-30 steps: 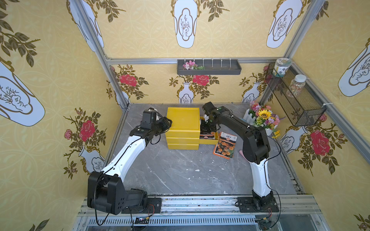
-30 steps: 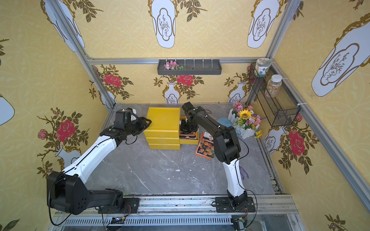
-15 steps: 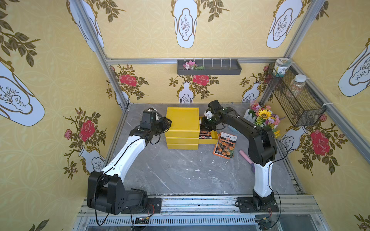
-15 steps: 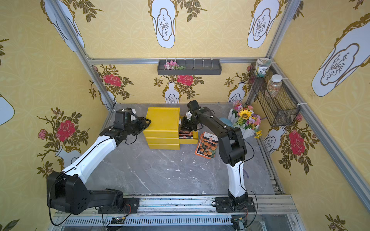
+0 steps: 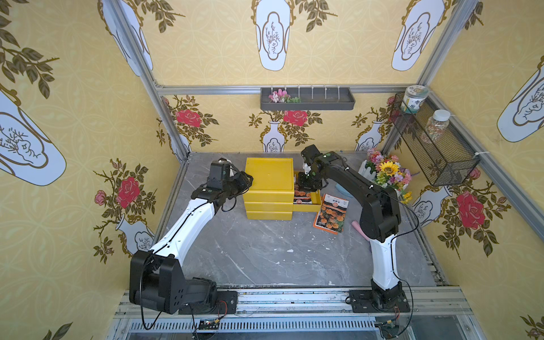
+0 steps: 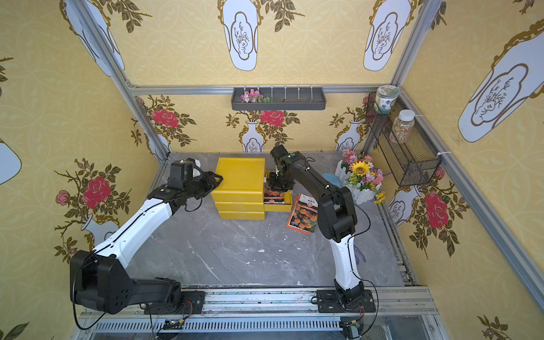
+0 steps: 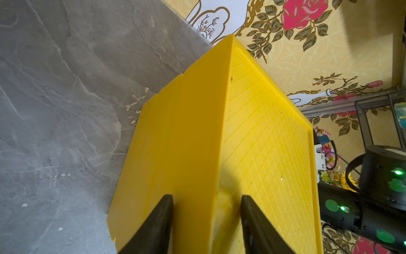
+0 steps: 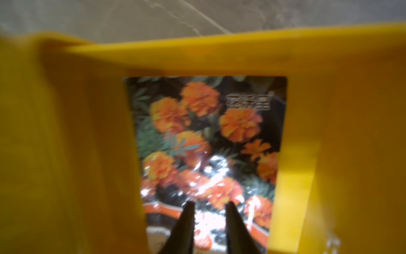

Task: Take the seed bags out of the drawer
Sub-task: Pick up the seed packet from the drawer.

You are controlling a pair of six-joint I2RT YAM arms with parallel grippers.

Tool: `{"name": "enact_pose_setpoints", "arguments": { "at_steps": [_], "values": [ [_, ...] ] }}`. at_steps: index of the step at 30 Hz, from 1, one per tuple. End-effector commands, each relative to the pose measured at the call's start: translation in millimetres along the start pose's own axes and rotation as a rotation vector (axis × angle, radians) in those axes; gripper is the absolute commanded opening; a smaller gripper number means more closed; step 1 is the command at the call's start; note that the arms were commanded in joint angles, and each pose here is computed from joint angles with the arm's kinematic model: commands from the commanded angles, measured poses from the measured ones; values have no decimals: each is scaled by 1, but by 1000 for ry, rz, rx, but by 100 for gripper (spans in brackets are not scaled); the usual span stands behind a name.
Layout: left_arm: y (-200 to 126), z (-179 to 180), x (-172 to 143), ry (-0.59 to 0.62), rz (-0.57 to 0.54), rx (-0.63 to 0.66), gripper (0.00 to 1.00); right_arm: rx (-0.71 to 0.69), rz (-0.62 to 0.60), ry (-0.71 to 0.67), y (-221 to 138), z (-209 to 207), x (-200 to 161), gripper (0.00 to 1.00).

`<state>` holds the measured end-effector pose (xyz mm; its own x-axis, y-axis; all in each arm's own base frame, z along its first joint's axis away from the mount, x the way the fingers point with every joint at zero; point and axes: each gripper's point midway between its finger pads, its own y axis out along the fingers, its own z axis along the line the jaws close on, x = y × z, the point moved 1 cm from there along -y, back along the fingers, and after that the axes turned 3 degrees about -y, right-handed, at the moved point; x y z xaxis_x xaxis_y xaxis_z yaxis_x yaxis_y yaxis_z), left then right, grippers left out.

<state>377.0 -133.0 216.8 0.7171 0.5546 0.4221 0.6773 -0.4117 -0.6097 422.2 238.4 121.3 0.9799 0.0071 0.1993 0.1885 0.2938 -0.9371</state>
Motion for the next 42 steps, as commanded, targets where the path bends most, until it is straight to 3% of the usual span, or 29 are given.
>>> {"name": "enact_pose_setpoints", "arguments": {
  "at_steps": [1, 8, 18, 27, 37, 42],
  "values": [
    [5, 20, -25, -30, 107, 72, 54, -49, 13, 1, 8, -9, -1, 22],
    [5, 21, -24, -33, 102, 74, 53, -11, 55, 2, 28, -3, -6, 16],
    [5, 23, -25, -40, 100, 81, 53, 235, 47, 29, 16, 30, 2, 20],
    [7, 21, -23, -44, 98, 79, 53, 140, -26, 25, -20, 2, 14, 35],
    [8, 20, -22, -43, 98, 76, 54, -2, 3, 22, -7, -14, 10, 54],
    [9, 21, -24, -45, 104, 74, 53, -41, -3, 10, -3, -14, 17, 56]
  ]
}}
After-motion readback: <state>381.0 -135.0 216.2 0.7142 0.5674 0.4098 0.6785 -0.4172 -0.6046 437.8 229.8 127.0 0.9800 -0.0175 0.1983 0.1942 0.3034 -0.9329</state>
